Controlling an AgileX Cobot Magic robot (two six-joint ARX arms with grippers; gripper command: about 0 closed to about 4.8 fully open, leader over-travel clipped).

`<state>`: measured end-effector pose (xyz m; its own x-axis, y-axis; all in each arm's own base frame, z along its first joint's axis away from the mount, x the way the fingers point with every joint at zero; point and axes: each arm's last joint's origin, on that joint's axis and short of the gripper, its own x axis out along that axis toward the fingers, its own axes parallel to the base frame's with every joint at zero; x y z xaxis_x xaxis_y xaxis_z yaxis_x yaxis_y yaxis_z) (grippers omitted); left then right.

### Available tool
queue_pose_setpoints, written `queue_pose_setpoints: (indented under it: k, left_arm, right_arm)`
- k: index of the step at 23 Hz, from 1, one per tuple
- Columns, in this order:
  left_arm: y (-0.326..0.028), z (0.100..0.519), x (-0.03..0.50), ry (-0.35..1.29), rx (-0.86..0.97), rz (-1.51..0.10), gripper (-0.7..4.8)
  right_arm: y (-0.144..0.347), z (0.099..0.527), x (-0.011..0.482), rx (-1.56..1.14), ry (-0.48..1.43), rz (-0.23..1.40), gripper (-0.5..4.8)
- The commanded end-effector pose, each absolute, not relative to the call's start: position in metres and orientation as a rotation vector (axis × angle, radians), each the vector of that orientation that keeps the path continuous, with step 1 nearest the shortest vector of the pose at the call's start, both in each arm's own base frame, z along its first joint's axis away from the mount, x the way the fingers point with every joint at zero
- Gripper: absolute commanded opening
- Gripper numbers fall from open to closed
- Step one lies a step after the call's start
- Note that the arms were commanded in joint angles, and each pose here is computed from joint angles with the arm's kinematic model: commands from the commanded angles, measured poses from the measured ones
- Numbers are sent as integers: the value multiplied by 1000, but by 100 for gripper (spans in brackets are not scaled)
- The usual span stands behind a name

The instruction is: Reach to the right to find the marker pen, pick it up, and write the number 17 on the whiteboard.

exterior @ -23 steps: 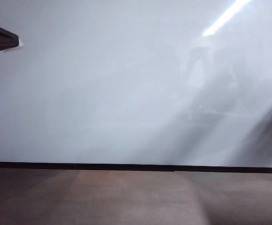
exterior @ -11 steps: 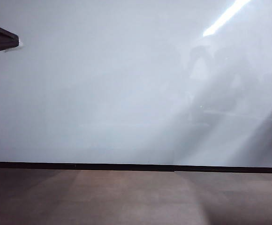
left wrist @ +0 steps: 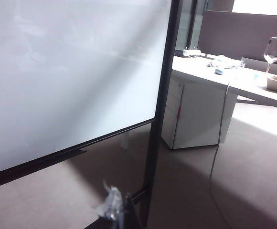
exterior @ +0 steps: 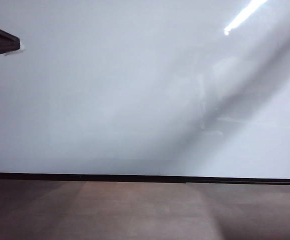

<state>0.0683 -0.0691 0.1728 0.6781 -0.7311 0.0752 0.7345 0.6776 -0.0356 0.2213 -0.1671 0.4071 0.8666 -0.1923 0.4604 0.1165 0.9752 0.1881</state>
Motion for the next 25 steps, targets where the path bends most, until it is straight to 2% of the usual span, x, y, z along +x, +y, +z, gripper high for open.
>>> queue_pose_setpoints:
  k: [1, 4, 8, 15, 20, 25]
  left_arm:
    - [-69, 174, 68, -69, -68, -824, -5]
    - [-69, 174, 68, -69, -68, -824, -5]
    - [-69, 174, 68, -69, -68, -824, -5]
    - [-69, 172, 68, -26, -51, -826, -5]
    - [-53, 234, 60, -104, -93, -646, -5]
    - [-56, 317, 62, -149, -115, -647, -5]
  right_arm:
    - [-131, 438, 180, 183, -508, -159, -3]
    - [-86, 457, 138, 188, -513, -106, -3]
    - [-43, 463, 107, 231, -495, 32, -3]
    - [-10, 448, 97, 389, -328, 164, -3]
    - [20, 443, 134, 464, -263, 267, -3]
    - [73, 434, 188, 464, -262, 348, -3]
